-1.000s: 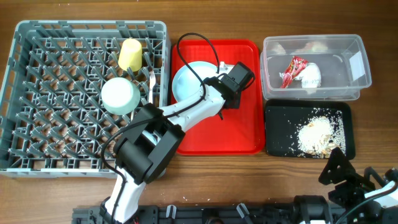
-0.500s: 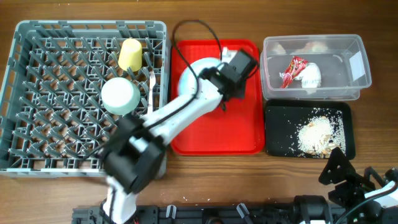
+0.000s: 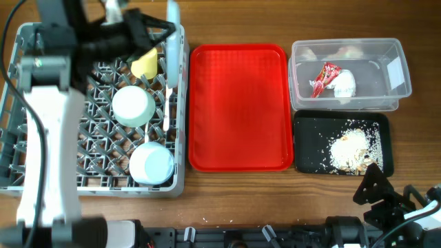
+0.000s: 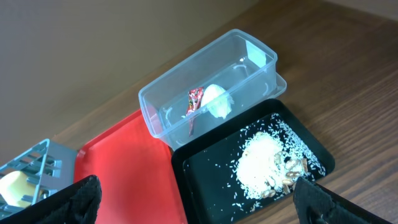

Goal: Sort waste into correct bins and load items into the dishwasher rack
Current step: 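Lift the white plate with the left gripper and stand it upright in the rack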

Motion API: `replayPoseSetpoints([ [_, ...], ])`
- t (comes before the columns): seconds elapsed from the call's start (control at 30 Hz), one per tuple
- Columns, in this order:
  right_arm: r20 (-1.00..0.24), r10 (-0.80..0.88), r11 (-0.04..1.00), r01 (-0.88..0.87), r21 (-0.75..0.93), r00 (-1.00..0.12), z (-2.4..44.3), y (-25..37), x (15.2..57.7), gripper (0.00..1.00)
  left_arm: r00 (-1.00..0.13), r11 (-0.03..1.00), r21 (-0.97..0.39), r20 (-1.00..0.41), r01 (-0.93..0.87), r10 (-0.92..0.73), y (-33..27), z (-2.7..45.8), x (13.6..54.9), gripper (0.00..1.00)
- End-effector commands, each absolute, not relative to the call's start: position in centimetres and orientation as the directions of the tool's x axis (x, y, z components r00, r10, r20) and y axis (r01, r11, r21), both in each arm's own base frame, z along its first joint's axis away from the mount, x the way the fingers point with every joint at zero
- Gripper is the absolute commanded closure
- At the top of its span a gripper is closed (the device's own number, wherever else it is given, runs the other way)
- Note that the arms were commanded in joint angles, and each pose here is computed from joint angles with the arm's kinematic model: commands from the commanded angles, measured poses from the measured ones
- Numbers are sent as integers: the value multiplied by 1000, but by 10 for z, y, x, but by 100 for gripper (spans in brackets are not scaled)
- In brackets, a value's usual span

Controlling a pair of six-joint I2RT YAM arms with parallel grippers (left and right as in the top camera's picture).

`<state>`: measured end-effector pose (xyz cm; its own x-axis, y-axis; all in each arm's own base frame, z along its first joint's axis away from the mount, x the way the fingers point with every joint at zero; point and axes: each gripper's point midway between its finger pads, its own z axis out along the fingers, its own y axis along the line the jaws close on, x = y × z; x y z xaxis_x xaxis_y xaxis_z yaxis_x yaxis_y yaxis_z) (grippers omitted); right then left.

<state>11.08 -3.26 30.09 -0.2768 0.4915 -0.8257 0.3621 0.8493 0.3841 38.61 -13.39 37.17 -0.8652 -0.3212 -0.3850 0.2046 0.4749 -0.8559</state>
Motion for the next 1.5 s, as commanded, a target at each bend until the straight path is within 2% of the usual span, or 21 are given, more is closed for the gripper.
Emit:
replayPoseSetpoints([
  [0.0, -826, 497, 843, 373, 387, -267, 300, -35, 110, 0, -966, 110, -981, -177, 159, -186, -121, 367, 385, 96],
  [0.07, -826, 497, 843, 374, 387, -267, 300, -35, 110, 0, -973, 67, -992, -120, 109, -196, -106, 348, 401, 96],
  [0.23, -825, 498, 843, 374, 387, -267, 300, -35, 110, 0, -966, 64, -998, -45, 29, -256, -76, 303, 433, 96],
  [0.37, -825, 498, 843, 374, 387, -267, 300, -35, 110, 0, -952, 138, -990, -53, 12, -301, -68, 282, 444, 96],
  [0.53, -826, 497, 843, 373, 387, -267, 300, -35, 110, 0, -948, 164, -986, -78, 28, -310, -67, 279, 448, 96],
  [0.67, -825, 498, 843, 374, 387, -267, 300, -35, 110, 0, -923, 298, -954, -86, -32, -375, -60, 251, 462, 96],
  [0.83, -826, 497, 843, 373, 387, -267, 300, -35, 110, 0, -934, 280, -954, -3, -104, -358, -68, 216, 472, 96],
  [0.87, -825, 498, 843, 374, 387, -267, 300, -35, 110, 0, -938, 265, -958, 10, -107, -345, -72, 214, 472, 96],
  [0.93, -826, 497, 843, 373, 387, -267, 300, -35, 110, 0, -943, 172, -977, 64, -126, -327, -77, 224, 477, 96],
  [1.0, -826, 498, 843, 374, 387, -266, 300, -35, 110, 0, -941, 171, -977, 61, -124, -334, -76, 225, 480, 96],
  [1.23, -826, 497, 843, 373, 387, -267, 300, -35, 110, 0, -905, 293, -940, 37, -176, -425, -64, 200, 493, 96],
  [1.47, -826, 497, 843, 373, 387, -267, 300, -35, 110, 0, -901, 311, -947, -66, -78, -428, -62, 209, 507, 96],
])
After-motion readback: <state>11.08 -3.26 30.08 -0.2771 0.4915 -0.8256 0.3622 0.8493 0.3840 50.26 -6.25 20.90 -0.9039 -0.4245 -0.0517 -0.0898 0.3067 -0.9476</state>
